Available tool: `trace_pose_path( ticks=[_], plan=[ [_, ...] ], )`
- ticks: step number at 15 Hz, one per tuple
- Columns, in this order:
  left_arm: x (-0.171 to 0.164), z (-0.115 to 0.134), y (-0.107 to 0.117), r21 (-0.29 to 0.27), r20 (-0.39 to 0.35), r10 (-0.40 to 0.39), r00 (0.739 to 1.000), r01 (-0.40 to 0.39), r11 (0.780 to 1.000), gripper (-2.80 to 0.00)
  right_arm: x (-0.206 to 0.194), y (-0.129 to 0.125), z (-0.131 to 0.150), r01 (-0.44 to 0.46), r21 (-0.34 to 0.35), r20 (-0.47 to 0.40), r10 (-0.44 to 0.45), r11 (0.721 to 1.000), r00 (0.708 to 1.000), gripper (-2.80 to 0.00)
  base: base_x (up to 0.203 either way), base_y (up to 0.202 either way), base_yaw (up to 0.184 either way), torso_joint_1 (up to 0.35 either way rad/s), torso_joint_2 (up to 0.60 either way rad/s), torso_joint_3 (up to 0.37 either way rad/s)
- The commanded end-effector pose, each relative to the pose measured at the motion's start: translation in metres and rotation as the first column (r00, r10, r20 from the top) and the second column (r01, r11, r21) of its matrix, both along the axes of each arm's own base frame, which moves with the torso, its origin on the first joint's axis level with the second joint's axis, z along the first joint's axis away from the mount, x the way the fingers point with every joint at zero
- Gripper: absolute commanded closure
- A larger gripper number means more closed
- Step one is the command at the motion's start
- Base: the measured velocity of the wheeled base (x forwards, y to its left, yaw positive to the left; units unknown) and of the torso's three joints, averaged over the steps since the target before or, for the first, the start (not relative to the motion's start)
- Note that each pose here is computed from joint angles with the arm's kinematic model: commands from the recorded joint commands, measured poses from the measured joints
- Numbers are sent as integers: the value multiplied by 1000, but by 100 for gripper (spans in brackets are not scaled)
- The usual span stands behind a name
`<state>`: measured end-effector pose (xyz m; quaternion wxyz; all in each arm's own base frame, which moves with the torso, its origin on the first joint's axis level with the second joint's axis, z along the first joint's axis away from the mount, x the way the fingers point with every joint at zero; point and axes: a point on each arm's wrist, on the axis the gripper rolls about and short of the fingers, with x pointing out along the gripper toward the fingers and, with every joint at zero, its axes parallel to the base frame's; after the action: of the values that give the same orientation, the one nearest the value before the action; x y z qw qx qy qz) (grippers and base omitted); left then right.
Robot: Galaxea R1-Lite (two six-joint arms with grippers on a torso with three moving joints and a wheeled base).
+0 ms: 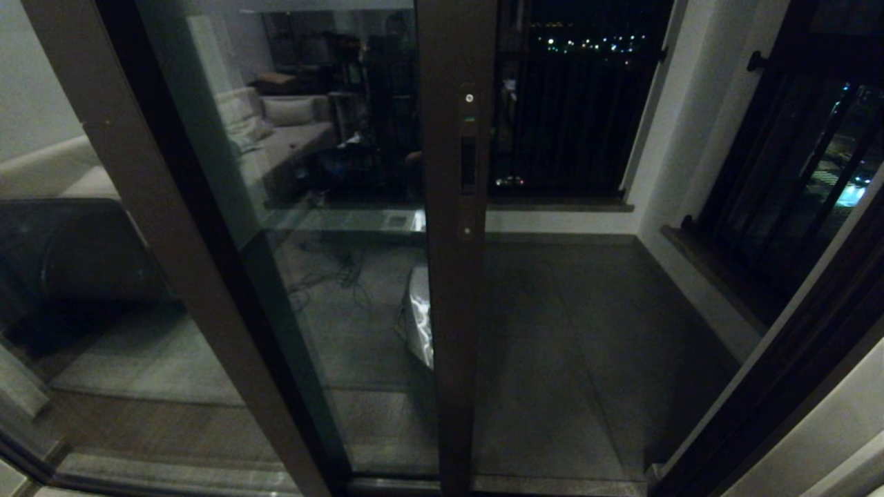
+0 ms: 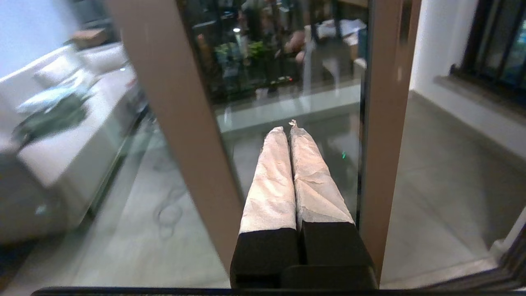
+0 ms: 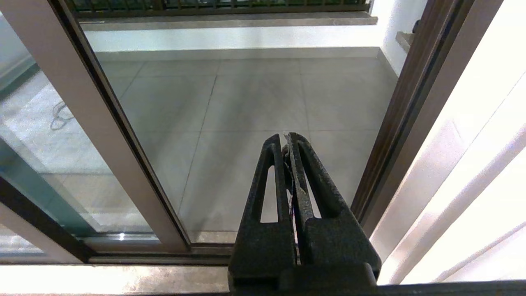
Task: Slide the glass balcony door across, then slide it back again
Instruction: Open the slid door
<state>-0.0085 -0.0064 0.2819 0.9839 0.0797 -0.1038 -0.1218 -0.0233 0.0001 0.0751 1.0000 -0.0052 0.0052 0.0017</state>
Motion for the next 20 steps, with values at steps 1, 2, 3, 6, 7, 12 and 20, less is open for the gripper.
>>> trace_pose_path(
  ticks=[1, 2, 3, 6, 7, 12, 20],
  plan=[
    [74, 42, -1, -3, -127, -47, 991, 47, 999, 0, 0, 0, 0, -1, 0, 0, 1, 1000, 1000, 0, 0, 0, 0, 0, 0, 0],
    [100, 50, -7, -11, -166, -99, 981, 99, 995, 0, 0, 0, 0, 0, 0, 0, 0, 1000, 1000, 0, 0, 0, 0, 0, 0, 0],
    [116, 55, -18, -26, -190, -159, 969, 157, 987, 0, 0, 0, 0, -1, 0, 0, 1, 1000, 1000, 0, 0, 0, 0, 0, 0, 0],
    [164, 60, -87, -106, -276, -311, 909, 293, 950, 0, 0, 0, 0, -1, 0, -2, 1, 1000, 1000, 0, 0, 0, 0, 0, 0, 0],
    [182, 57, -114, -123, -300, -326, 897, 302, 945, 0, 0, 0, 0, 0, 0, -2, 0, 1000, 1000, 0, 0, 0, 0, 0, 0, 0],
    [254, 38, -235, -174, -279, -321, 905, 282, 944, 0, 0, 0, 0, 0, 0, -2, 0, 1000, 1000, 0, 0, 0, 0, 0, 0, 0],
    [272, 22, -343, -241, -169, -387, 907, 343, 908, 0, 0, 0, 0, 0, 0, -1, 0, 1000, 1000, 0, 0, 0, 0, 0, 0, 0]
  ],
)
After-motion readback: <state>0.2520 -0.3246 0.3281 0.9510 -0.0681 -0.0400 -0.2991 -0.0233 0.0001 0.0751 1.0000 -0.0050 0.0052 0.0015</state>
